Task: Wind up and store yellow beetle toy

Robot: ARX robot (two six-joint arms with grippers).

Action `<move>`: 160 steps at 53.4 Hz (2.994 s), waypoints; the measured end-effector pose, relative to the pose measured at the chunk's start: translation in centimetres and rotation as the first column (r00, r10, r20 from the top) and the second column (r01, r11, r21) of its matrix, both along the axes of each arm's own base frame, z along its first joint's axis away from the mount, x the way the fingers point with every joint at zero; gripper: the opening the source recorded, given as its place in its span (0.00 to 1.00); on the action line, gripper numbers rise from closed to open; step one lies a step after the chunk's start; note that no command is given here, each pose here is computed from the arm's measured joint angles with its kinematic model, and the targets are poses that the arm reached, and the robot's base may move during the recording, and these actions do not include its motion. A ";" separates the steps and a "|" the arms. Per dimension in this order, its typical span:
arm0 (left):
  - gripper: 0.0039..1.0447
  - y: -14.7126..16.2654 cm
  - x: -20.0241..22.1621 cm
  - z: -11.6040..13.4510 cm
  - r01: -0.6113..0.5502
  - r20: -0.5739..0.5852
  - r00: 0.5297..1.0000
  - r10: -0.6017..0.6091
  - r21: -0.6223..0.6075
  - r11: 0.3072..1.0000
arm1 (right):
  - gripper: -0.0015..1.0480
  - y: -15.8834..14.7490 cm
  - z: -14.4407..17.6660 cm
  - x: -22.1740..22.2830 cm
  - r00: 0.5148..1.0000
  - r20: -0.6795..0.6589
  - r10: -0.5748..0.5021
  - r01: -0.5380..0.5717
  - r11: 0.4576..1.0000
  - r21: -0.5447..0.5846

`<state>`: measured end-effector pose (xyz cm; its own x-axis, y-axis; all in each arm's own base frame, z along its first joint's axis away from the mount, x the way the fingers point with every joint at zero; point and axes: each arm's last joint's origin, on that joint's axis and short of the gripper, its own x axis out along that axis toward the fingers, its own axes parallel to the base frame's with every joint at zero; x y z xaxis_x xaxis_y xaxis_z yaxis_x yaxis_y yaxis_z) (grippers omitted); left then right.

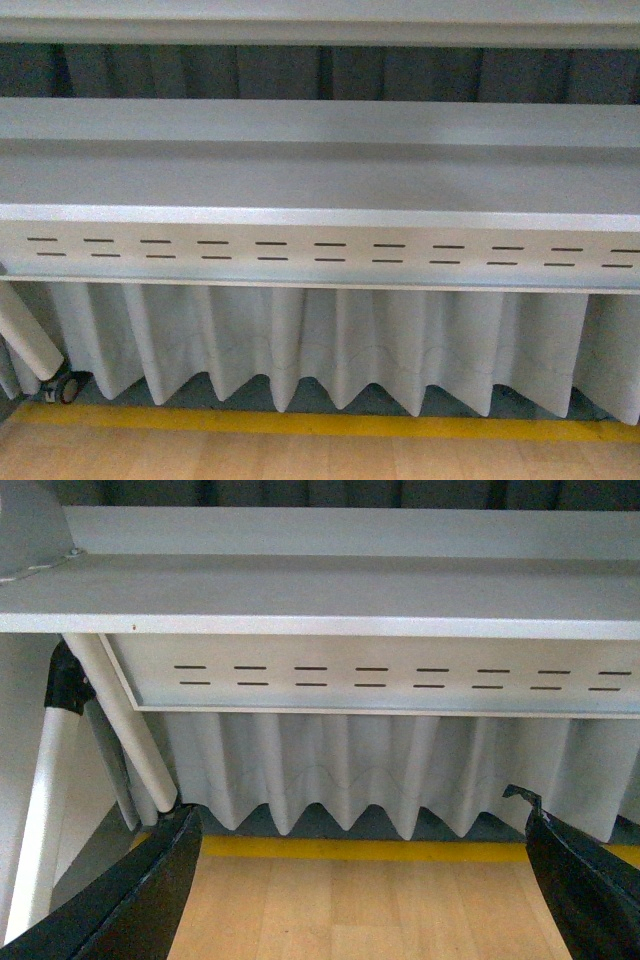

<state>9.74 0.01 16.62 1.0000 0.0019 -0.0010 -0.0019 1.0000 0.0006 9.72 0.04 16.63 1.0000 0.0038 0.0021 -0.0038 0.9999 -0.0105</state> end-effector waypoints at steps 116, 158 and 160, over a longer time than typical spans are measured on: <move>0.94 0.0 0.0 0.0 0.000 0.001 1.000 0.000 0.000 1.000 | 0.94 0.0 0.0 0.0 1.000 0.000 0.000 0.000 1.000 0.003; 0.94 0.0 0.0 0.0 0.000 0.002 1.000 0.000 0.000 1.000 | 0.94 0.0 0.0 0.0 1.000 0.001 0.000 0.000 1.000 0.003; 0.94 0.0 0.0 0.0 0.000 0.002 1.000 0.000 0.000 1.000 | 0.94 0.0 0.0 0.0 1.000 0.001 0.000 0.000 1.000 0.003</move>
